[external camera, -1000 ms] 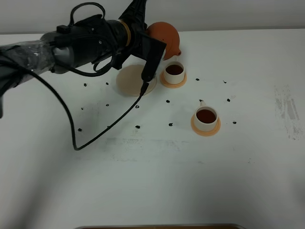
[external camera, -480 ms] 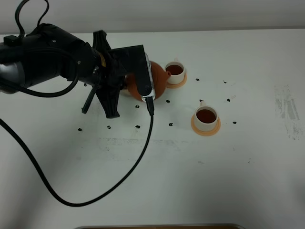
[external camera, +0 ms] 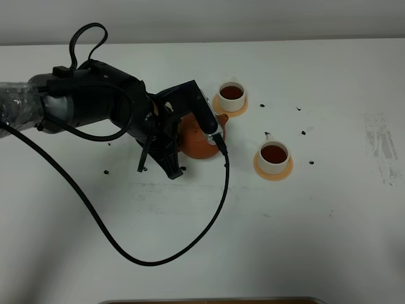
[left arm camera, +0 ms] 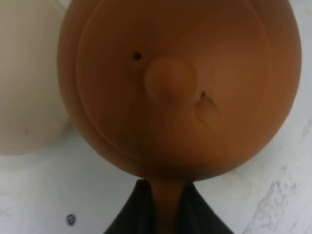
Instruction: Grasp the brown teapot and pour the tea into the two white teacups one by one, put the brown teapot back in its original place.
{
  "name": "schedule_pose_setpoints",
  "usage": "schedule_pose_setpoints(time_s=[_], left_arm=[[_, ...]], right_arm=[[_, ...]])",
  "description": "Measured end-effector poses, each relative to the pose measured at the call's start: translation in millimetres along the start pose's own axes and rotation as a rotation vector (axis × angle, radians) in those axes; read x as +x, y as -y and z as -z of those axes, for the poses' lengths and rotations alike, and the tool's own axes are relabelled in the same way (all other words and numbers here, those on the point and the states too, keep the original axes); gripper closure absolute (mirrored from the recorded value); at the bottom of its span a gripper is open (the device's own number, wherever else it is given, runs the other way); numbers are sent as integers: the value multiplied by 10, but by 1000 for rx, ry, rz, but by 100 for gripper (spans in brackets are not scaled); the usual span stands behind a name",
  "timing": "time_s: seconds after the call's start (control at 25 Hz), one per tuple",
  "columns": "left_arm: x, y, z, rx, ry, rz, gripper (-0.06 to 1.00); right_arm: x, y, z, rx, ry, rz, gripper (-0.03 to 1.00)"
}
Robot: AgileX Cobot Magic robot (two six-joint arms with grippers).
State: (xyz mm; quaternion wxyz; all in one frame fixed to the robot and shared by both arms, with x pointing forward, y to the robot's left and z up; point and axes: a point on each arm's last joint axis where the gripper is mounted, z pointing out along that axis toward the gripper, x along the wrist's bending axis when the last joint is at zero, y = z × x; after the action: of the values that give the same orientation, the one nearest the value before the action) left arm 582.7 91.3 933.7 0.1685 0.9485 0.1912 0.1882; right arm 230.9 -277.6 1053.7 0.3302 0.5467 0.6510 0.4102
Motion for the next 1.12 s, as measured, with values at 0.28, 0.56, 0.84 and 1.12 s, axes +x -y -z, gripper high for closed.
schedule_pose_setpoints(time_s=[0.28, 0.56, 0.84, 1.12], left_arm=[[-67, 53, -183, 23, 43, 97, 82], [-76, 65, -256, 30, 45, 148, 82], [31, -45, 190, -25, 12, 211, 82], [186, 216, 1061, -53, -81, 331, 82]], right_arm=[[0, 0, 0, 0, 0, 0, 53], [0, 0, 0, 0, 0, 0, 53], [0, 0, 0, 0, 0, 0, 53], [0, 0, 0, 0, 0, 0, 53]])
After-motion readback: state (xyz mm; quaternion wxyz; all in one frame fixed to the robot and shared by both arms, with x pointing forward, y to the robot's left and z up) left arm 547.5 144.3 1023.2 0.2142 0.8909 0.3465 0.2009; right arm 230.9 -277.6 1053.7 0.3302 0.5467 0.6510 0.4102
